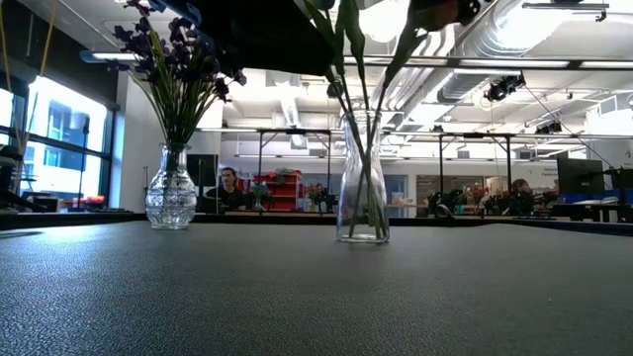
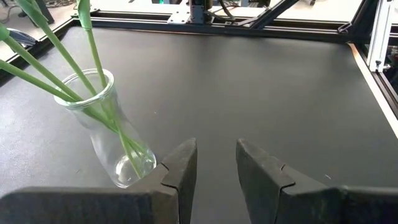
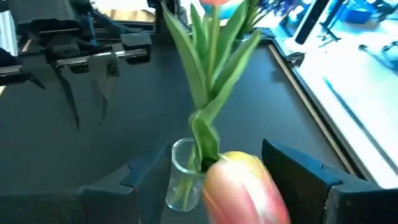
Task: Sort flowers into vase by color
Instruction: Put the pink tulip into the right transparent flower vase, then move the right transparent flower vase to the top right
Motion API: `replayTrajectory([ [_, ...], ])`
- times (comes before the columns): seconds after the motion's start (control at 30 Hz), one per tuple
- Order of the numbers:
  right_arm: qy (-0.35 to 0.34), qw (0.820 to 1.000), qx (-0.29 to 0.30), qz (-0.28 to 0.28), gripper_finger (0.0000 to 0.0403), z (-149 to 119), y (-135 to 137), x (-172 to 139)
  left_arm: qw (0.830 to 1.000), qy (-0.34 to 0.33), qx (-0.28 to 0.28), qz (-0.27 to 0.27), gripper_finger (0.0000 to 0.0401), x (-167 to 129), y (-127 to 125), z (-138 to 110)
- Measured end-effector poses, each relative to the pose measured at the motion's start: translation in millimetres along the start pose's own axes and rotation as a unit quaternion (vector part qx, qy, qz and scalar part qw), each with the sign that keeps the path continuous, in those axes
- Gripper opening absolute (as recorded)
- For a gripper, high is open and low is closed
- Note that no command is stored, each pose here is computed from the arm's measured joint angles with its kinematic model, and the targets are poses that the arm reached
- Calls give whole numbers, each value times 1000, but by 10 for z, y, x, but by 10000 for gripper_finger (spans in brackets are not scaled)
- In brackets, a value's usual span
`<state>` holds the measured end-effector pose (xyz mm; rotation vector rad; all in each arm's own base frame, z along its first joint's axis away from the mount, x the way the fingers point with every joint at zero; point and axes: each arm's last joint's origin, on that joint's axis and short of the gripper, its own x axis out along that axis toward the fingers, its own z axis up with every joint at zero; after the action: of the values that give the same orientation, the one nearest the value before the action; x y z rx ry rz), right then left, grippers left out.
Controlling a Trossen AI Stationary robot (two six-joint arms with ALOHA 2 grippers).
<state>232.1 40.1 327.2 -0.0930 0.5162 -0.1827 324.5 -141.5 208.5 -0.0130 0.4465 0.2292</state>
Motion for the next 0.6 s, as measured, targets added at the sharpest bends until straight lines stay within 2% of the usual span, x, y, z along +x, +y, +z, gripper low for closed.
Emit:
replayTrajectory([
  [0.3,17,1000,14,-5,236,-79,-43,-296,1000,2,2,1,101,-1,1,-5],
  [0.5,41,997,33,-52,236,-175,-53,-421,1000,4,4,1,101,-2,1,-11],
  [0.6,58,996,33,-59,236,-245,-12,-437,1000,8,4,3,101,-2,4,-18],
])
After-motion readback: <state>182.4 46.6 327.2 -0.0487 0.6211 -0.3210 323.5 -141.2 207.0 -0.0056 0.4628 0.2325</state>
